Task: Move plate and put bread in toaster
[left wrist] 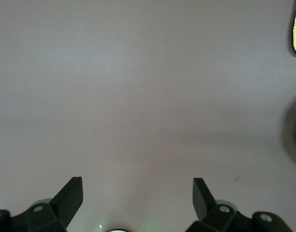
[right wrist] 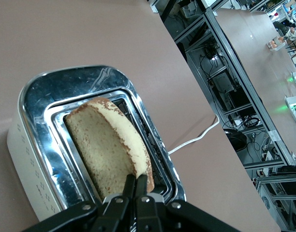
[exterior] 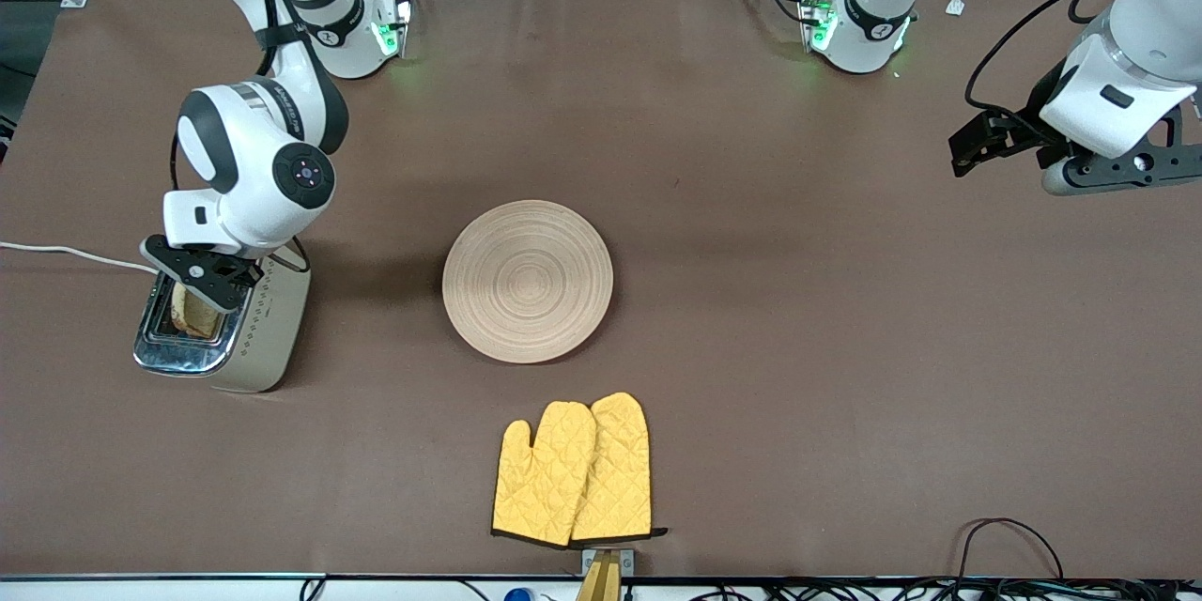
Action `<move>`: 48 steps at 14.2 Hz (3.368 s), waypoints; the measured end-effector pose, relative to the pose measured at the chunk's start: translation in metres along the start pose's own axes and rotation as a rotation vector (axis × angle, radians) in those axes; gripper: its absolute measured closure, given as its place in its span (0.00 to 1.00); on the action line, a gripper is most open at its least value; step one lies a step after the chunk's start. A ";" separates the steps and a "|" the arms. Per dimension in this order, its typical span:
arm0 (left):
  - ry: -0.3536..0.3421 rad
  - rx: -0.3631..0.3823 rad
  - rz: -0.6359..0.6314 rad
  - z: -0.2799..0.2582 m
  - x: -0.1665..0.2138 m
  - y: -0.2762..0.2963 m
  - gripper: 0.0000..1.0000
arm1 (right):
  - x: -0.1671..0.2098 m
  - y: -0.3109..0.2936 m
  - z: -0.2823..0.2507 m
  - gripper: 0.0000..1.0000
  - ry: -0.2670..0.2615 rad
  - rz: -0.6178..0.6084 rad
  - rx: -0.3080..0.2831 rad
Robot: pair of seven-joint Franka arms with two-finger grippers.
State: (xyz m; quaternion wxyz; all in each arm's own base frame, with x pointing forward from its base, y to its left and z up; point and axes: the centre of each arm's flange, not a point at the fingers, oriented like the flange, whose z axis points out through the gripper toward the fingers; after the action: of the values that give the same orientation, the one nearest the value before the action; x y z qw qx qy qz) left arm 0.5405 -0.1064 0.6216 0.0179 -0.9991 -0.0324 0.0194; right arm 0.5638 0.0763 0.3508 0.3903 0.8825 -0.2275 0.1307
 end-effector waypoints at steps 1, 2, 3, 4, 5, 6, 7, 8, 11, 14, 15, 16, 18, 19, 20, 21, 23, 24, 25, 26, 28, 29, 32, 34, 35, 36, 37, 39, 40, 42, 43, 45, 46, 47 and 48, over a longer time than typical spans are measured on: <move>0.000 0.000 0.000 0.000 0.000 0.000 0.00 | 0.000 -0.001 0.003 0.91 -0.003 -0.001 -0.002; 0.000 0.000 0.001 0.000 0.000 0.000 0.00 | 0.000 -0.002 0.005 0.88 -0.005 -0.001 -0.003; 0.000 0.000 0.001 0.000 0.000 0.000 0.00 | 0.001 -0.001 0.005 0.78 -0.006 0.000 -0.004; 0.000 0.000 0.001 0.000 0.000 0.000 0.00 | 0.003 0.001 0.006 0.68 -0.007 0.006 -0.004; 0.000 0.000 0.001 0.000 0.000 0.000 0.00 | 0.006 0.003 0.007 0.57 -0.011 0.014 -0.002; 0.000 0.000 0.005 0.000 0.000 0.000 0.00 | 0.008 0.004 0.008 0.47 -0.024 0.027 0.006; 0.000 0.000 0.018 0.000 0.000 -0.001 0.00 | 0.010 0.005 0.006 0.38 -0.053 0.042 0.026; 0.000 0.000 0.035 0.000 0.001 -0.002 0.00 | 0.012 0.004 0.002 0.26 -0.093 0.049 0.057; 0.000 -0.001 0.066 0.000 0.002 -0.006 0.00 | 0.027 0.012 -0.012 0.00 -0.259 0.036 0.193; 0.013 -0.003 0.113 -0.006 0.002 -0.007 0.00 | 0.056 0.044 -0.005 0.00 -0.396 0.017 0.305; 0.016 -0.004 0.134 -0.008 0.002 -0.007 0.00 | 0.063 0.056 -0.011 0.00 -0.427 -0.001 0.324; 0.018 -0.004 0.150 -0.008 0.002 -0.008 0.00 | 0.070 0.069 -0.024 0.00 -0.445 -0.027 0.348; 0.019 -0.004 0.162 -0.009 0.003 -0.012 0.00 | 0.084 0.101 -0.057 0.00 -0.445 -0.093 0.422; 0.020 -0.003 0.161 -0.009 0.004 -0.015 0.00 | 0.092 0.121 -0.069 0.00 -0.436 -0.126 0.474; 0.021 -0.002 0.159 -0.009 0.004 -0.016 0.00 | 0.099 0.144 -0.074 0.00 -0.437 -0.156 0.545; 0.022 -0.002 0.158 -0.010 0.004 -0.018 0.00 | 0.106 0.172 -0.071 0.00 -0.445 -0.182 0.627; 0.025 0.009 0.180 -0.011 0.005 -0.020 0.00 | 0.117 0.236 -0.045 0.00 -0.452 -0.236 0.749; 0.026 0.013 0.189 -0.011 0.005 -0.021 0.00 | 0.119 0.263 -0.030 0.00 -0.451 -0.259 0.784; 0.028 0.011 0.183 -0.012 0.006 -0.024 0.00 | 0.119 0.283 -0.021 0.00 -0.452 -0.274 0.803; 0.029 0.007 0.171 -0.013 0.007 -0.031 0.00 | 0.117 0.297 -0.017 0.00 -0.456 -0.281 0.811; 0.027 0.000 0.156 -0.013 0.010 -0.043 0.00 | 0.111 0.311 -0.030 0.00 -0.456 -0.293 0.818; 0.027 -0.001 0.157 -0.013 0.010 -0.044 0.00 | 0.106 0.318 -0.041 0.00 -0.451 -0.302 0.821; 0.029 -0.001 0.158 -0.013 0.010 -0.044 0.00 | 0.087 0.332 -0.090 0.00 -0.406 -0.352 0.827; 0.031 -0.001 0.156 -0.014 0.010 -0.044 0.00 | 0.071 0.324 -0.119 0.00 -0.367 -0.394 0.819; 0.032 -0.001 0.156 -0.015 0.010 -0.044 0.00 | 0.066 0.320 -0.124 0.00 -0.358 -0.406 0.815; 0.033 -0.001 0.156 -0.015 0.010 -0.044 0.00 | 0.063 0.316 -0.123 0.00 -0.357 -0.412 0.812; 0.034 -0.002 0.155 -0.016 0.010 -0.044 0.00 | 0.061 0.310 -0.119 0.00 -0.361 -0.417 0.810; 0.037 -0.002 0.154 -0.017 0.010 -0.045 0.00 | 0.055 0.296 -0.114 0.00 -0.369 -0.435 0.800; 0.038 -0.002 0.154 -0.017 0.010 -0.045 0.00 | 0.053 0.293 -0.114 0.00 -0.369 -0.441 0.793; 0.038 -0.002 0.154 -0.018 0.010 -0.045 0.00 | 0.053 0.291 -0.119 0.00 -0.361 -0.450 0.786; 0.038 -0.002 0.154 -0.018 0.010 -0.045 0.00 | 0.052 0.289 -0.124 0.00 -0.353 -0.456 0.780; 0.038 -0.002 0.154 -0.018 0.010 -0.045 0.00 | 0.047 0.281 -0.135 0.00 -0.352 -0.446 0.734; 0.038 -0.002 0.154 -0.018 0.010 -0.045 0.00 | 0.045 0.279 -0.138 0.00 -0.356 -0.441 0.715; 0.038 -0.002 0.154 -0.018 0.010 -0.045 0.00 | 0.044 0.279 -0.139 0.00 -0.355 -0.438 0.708; 0.038 -0.002 0.154 -0.018 0.010 -0.045 0.00 | 0.045 0.280 -0.140 0.00 -0.352 -0.436 0.707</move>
State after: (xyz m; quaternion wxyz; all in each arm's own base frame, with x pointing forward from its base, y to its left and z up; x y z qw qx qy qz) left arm 0.5481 -0.0614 0.6406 0.0160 -0.9989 0.0449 0.0016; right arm 0.4542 0.0022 0.6380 0.0388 0.9977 -0.0408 -0.0372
